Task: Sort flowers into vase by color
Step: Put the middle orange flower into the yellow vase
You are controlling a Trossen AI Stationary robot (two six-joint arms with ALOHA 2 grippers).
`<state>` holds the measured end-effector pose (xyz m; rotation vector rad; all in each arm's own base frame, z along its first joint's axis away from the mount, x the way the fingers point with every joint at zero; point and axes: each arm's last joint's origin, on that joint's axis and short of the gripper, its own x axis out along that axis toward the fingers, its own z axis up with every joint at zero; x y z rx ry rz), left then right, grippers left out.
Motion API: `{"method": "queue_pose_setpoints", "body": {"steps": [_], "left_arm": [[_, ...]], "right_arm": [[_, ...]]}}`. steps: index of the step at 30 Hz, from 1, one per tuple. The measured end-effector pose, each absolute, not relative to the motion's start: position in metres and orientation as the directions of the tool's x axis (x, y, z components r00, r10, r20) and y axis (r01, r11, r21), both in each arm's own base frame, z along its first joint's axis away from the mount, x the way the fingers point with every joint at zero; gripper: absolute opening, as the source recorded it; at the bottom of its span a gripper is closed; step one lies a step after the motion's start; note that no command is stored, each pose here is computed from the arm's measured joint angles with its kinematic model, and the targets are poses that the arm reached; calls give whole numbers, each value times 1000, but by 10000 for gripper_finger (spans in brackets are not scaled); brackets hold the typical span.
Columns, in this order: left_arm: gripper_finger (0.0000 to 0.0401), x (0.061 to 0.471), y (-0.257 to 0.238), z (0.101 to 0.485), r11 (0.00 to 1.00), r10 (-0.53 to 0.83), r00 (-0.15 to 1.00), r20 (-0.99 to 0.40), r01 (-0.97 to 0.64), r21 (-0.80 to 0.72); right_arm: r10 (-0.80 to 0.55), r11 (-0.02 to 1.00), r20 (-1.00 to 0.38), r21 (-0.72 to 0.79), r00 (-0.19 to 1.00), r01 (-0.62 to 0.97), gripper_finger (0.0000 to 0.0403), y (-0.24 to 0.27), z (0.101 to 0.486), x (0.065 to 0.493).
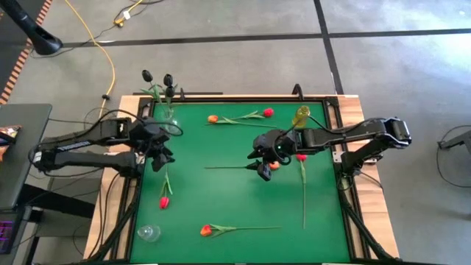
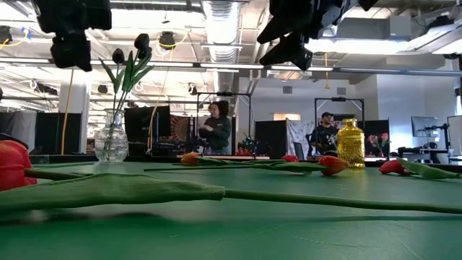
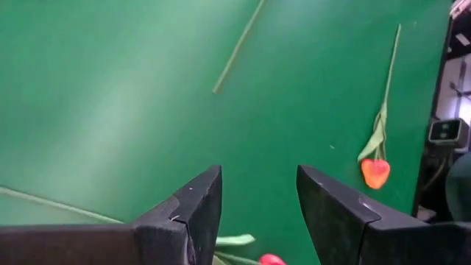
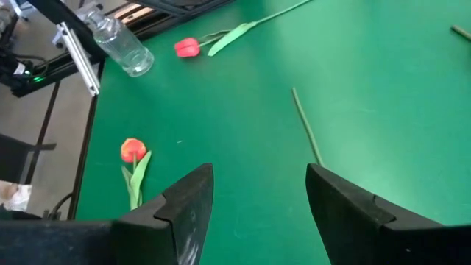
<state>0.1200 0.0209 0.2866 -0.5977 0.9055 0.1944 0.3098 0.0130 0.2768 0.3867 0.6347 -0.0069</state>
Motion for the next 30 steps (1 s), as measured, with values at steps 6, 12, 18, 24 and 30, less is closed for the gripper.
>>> {"method": "queue_pose_setpoints", "body": {"steps": [6,12,18,24,30], "left_arm": [[165,126,8,283,831,-154,564,-811,-369,-415],[164,134,0,277,865,-171,517,-839,-329,-379],[164,152,-11,267,886,-145,521,-841,-311,-345],[164,174,-28,247,909,-108,623,-775,-254,-331],[164,205,-37,223,977,50,776,-628,-170,-132]], "right_arm": [[114,931,-579,345,808,116,244,15,277,310],[107,971,-591,235,800,44,244,14,272,313],[99,987,-689,161,718,19,244,12,240,327],[76,984,-766,162,638,78,244,1,206,339],[78,979,-787,176,613,101,244,0,198,340]]}}
